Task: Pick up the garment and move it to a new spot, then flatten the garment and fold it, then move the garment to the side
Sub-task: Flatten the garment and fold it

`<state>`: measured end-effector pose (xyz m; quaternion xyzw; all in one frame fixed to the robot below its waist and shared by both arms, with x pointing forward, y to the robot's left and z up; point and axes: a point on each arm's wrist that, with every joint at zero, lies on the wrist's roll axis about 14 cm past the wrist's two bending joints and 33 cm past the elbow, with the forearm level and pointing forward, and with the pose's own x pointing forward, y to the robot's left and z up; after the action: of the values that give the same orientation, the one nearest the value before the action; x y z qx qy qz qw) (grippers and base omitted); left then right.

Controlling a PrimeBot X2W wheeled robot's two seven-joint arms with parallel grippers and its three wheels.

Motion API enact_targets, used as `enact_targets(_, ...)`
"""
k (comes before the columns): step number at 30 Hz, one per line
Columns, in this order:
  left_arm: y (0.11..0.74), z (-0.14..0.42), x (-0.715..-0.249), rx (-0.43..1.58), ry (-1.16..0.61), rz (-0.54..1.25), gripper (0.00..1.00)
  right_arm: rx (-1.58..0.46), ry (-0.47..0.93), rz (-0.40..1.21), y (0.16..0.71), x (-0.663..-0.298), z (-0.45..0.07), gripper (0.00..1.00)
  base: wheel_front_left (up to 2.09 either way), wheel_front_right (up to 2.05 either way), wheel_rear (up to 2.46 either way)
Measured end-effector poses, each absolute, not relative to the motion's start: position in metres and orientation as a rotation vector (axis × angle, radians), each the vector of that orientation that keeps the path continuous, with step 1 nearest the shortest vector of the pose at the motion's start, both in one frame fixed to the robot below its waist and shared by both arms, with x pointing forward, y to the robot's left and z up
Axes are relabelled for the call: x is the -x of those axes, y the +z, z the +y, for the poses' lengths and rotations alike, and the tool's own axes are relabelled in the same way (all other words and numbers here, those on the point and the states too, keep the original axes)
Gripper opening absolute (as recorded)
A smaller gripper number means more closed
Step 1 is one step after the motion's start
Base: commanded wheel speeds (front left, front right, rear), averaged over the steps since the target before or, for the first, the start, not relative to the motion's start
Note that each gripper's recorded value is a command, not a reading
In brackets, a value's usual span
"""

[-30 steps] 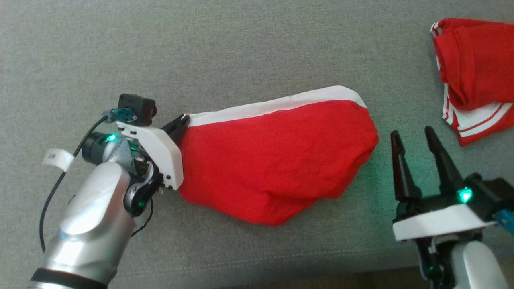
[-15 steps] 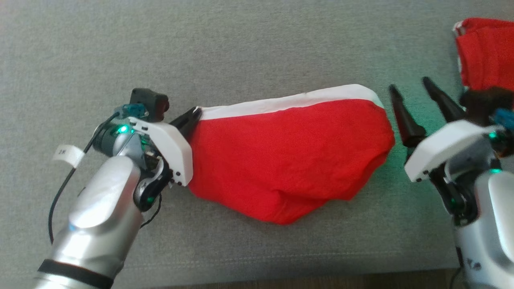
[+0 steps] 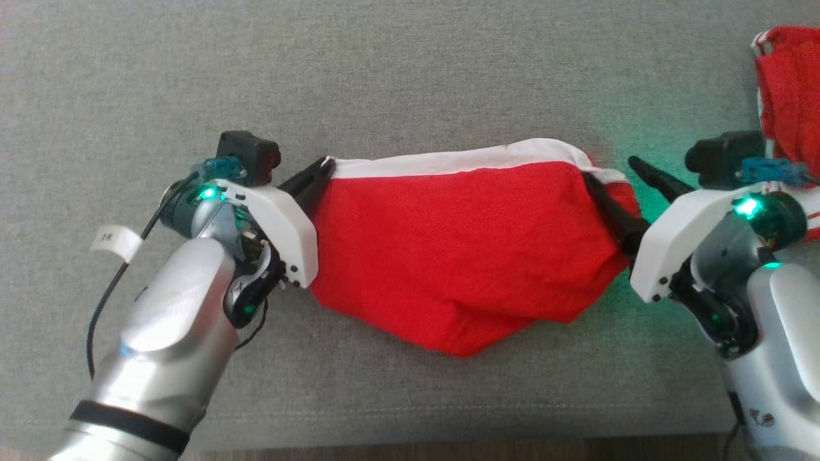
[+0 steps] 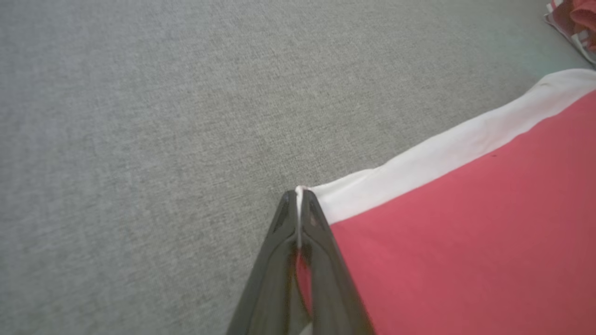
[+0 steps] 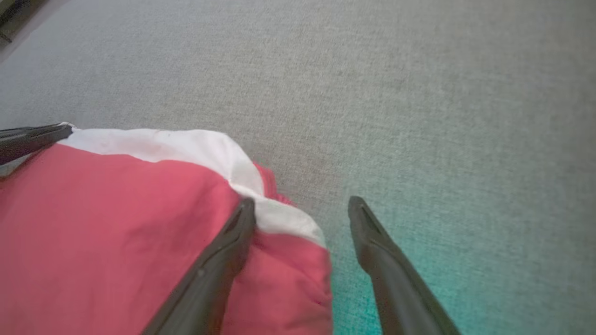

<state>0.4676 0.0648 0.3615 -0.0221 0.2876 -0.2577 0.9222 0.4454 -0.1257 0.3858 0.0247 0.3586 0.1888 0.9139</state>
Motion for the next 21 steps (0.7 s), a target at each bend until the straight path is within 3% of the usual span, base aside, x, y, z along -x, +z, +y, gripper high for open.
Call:
enact_targets(1,0.361,0.065,-0.468,0.043,-0.529,0.591,0.00,-0.057,0.395,0.749,0.384,-0.444,-0.124,0.88,0.00,0.00,0.00)
enact_targets(3,0.361,0.066,-0.469,0.043,-0.527,0.586,0.00,-0.070,0.403,0.767,0.381,-0.442,-0.121,0.40,0.00,0.00,0.00)
enact_targets(4,0.361,0.066,-0.470,0.045,-0.526,0.585,0.00,-0.074,0.404,0.773,0.380,-0.442,-0.121,0.00,0.00,0.00,0.00)
enact_targets(8,0.364,0.067,-0.471,0.052,-0.520,0.556,0.00,-0.087,0.409,0.733,0.387,-0.447,-0.119,0.00,0.00,0.00,0.00)
enact_targets(13,0.379,0.074,-0.476,0.028,-0.491,0.478,0.00,-0.086,0.394,0.566,0.420,-0.463,-0.123,0.00,0.00,0.00,0.00)
enact_targets(21,0.473,0.075,-0.491,-0.022,-0.480,0.132,0.00,-0.089,0.367,0.254,0.496,-0.475,-0.129,0.00,0.00,0.00,0.00)
